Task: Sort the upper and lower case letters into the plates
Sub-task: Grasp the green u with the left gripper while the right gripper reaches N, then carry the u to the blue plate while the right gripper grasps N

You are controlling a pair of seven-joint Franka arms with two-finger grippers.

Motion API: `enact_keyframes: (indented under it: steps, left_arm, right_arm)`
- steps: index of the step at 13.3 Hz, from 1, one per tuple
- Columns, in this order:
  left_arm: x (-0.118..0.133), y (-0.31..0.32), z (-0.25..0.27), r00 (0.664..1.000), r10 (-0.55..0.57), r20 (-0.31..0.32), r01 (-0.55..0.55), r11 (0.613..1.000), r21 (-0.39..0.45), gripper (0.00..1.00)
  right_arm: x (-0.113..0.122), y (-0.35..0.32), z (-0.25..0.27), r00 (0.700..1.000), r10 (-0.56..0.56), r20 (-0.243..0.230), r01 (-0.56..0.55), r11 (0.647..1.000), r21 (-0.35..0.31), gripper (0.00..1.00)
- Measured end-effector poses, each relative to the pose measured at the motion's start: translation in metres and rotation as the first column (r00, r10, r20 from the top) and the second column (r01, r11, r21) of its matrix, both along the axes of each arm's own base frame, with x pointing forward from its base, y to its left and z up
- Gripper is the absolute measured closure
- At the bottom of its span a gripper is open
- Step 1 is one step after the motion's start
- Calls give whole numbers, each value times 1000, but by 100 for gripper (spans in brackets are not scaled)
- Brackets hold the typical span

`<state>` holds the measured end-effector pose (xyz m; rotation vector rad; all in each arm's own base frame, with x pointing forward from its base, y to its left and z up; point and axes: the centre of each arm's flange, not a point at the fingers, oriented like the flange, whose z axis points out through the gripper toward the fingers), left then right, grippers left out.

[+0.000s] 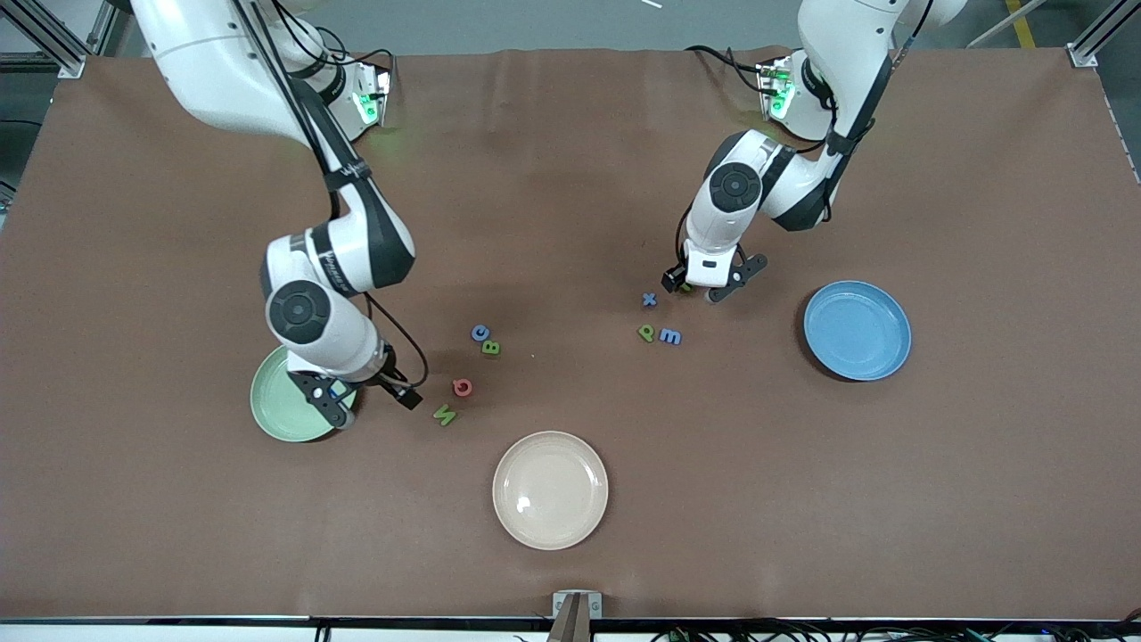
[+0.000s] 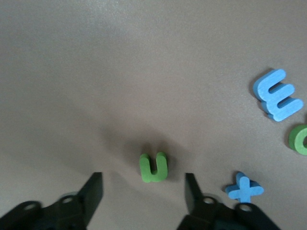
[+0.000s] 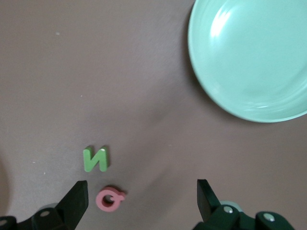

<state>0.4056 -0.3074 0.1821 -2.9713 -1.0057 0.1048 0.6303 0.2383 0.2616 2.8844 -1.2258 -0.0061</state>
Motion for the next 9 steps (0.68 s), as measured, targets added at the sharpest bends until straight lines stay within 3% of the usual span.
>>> enact_keyframes:
  steps: [9]
  left_arm:
    - [2, -1, -11, 999, 14, 31, -14, 1000, -13, 41]
  right_arm:
    - [15, 15, -45, 998, -63, -2, 63, 998, 0, 0]
